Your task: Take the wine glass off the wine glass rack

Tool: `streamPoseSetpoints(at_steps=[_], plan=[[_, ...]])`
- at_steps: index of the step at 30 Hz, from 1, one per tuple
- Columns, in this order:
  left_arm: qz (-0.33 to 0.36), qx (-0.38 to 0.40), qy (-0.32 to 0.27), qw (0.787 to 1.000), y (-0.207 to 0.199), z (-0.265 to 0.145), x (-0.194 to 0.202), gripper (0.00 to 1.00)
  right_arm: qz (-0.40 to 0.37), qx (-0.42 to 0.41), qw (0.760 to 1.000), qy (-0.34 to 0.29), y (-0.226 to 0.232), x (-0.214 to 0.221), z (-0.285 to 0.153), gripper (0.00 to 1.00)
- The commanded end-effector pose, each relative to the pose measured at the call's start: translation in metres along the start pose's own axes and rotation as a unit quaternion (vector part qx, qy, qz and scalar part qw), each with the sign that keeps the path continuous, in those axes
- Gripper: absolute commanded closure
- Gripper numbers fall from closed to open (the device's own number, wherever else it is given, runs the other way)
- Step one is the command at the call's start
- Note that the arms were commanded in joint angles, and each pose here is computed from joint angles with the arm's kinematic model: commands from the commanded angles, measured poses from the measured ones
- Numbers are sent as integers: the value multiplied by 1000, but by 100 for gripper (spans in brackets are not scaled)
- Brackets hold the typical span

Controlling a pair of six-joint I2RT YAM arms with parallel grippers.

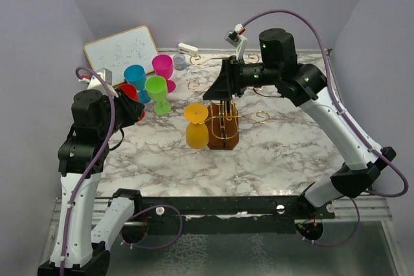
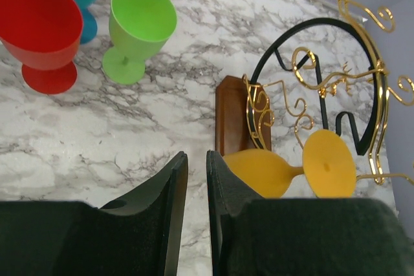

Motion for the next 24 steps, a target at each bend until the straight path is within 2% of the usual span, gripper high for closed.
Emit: streamPoseSetpoints(at_steps=[1,6,16,24], plan=[[-23,25,40,999,-4,3,28,79,70,-109,991,8,27,-2,-12,51],[-22,21,46,998,-1,-1,37,79,124,-38,991,15,-8,-5,-4,55],[-31,27,68,997,2,4,61,79,138,96,985,28,-67,8,12,59],[-31,21,83,996,8,7,75,79,136,130,981,49,-89,25,23,60]])
Point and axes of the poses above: each gripper's point midway between its finger pads, its own z axis out along the fingers, its own y axis along the line the jaws close on, x = y × z, the point moved 2 cm from there along -z, back along the fingers, and after that the axes turned 8 degrees about z, right-handed, at the moved point
